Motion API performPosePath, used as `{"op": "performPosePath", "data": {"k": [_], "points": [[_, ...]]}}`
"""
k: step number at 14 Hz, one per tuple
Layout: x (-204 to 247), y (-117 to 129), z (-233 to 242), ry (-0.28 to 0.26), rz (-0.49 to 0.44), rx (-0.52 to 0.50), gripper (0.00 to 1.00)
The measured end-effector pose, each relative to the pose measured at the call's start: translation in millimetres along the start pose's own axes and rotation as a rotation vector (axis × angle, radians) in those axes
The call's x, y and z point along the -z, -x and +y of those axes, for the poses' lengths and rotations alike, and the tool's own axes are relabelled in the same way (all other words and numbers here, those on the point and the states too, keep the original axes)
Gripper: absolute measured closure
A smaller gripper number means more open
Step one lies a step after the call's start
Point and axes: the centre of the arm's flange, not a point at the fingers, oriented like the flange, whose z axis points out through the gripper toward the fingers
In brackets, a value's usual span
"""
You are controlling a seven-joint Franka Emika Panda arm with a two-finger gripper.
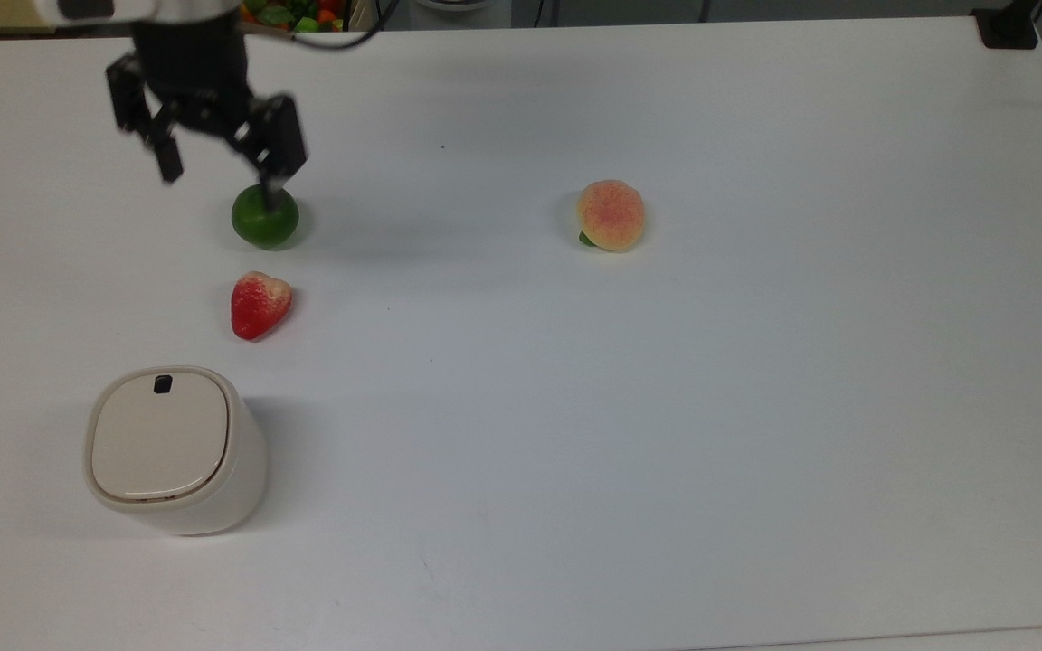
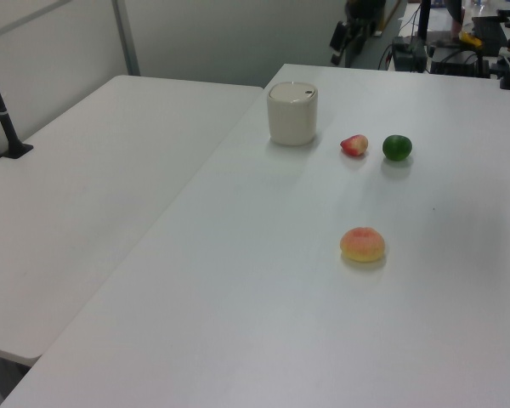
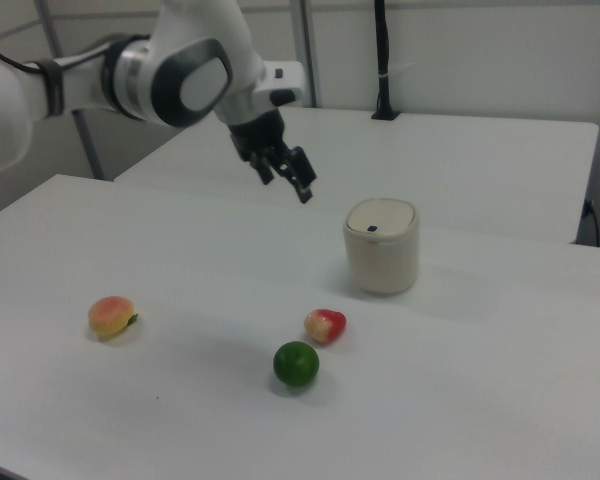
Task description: Close garbage bin
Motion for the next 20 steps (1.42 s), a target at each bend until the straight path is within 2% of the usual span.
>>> {"op": "performPosePath", "data": {"k": [5,8,13,18,20], "points": [[55.5,44.5,-28.5,-0.024,-0.196,0.049,0.00],[90.4,71.6,-56.1,-0.050,-0.264,0.103,0.00],[120.2,99.8,-97.3,-0.077,-0.294,0.185,0.00],[115.3,106.9,-112.3,-0.104,-0.310,0.223,0.00],[113.5,102.2,-108.2,-0.137,-0.293,0.249,0.00]]}}
